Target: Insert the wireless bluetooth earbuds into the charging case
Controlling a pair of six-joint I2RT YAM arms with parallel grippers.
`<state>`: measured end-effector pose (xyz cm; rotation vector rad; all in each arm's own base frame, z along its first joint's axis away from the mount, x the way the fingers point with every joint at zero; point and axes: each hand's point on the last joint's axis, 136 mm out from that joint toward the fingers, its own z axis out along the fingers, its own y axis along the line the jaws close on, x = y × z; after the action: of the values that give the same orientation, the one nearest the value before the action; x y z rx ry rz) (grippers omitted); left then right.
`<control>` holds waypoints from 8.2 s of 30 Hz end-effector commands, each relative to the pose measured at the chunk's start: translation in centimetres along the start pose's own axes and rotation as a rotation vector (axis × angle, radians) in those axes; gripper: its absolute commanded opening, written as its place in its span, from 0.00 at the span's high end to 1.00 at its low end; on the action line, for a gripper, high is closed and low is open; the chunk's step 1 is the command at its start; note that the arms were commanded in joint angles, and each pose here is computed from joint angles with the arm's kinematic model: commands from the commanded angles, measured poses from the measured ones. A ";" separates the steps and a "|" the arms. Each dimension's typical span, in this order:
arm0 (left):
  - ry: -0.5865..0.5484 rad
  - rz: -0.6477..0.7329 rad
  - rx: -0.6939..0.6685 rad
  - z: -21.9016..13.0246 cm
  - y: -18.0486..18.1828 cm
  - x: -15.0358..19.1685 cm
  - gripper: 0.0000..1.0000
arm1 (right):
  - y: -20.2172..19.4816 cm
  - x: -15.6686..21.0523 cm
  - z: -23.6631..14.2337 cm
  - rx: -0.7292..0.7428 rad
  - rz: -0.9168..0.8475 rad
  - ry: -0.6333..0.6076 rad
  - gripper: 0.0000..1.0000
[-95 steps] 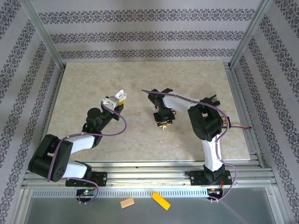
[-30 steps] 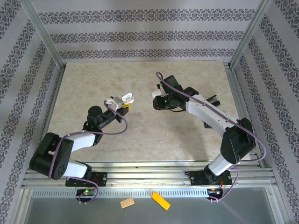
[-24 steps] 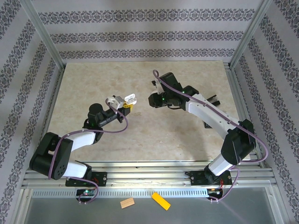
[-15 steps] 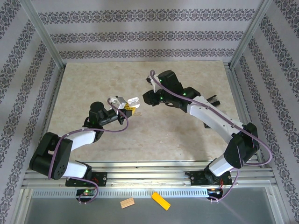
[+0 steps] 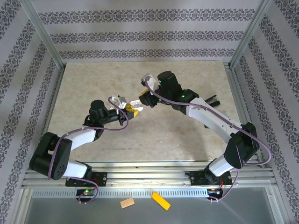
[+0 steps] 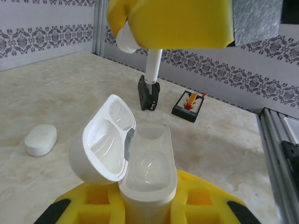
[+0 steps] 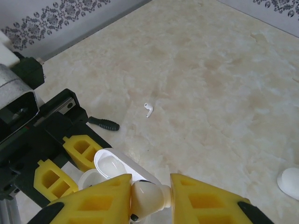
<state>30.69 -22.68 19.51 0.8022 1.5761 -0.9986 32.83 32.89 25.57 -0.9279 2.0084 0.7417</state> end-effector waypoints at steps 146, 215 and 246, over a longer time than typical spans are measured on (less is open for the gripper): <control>-0.105 0.055 0.108 -0.3 -2.2 -5.2 0.98 | 4.3 2.5 -1.2 -0.434 -0.045 0.269 0.78; -0.155 0.157 0.063 -0.4 -1.5 -5.4 1.00 | 1.3 -1.4 -3.1 -0.143 0.209 0.046 0.28; -0.186 0.072 -0.550 -7.0 14.1 -6.2 1.00 | 1.4 0.3 2.5 0.009 -0.029 -0.057 0.31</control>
<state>39.36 -13.03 22.09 0.4624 1.5523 -0.6227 30.99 33.72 26.29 -0.9206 1.9692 0.7968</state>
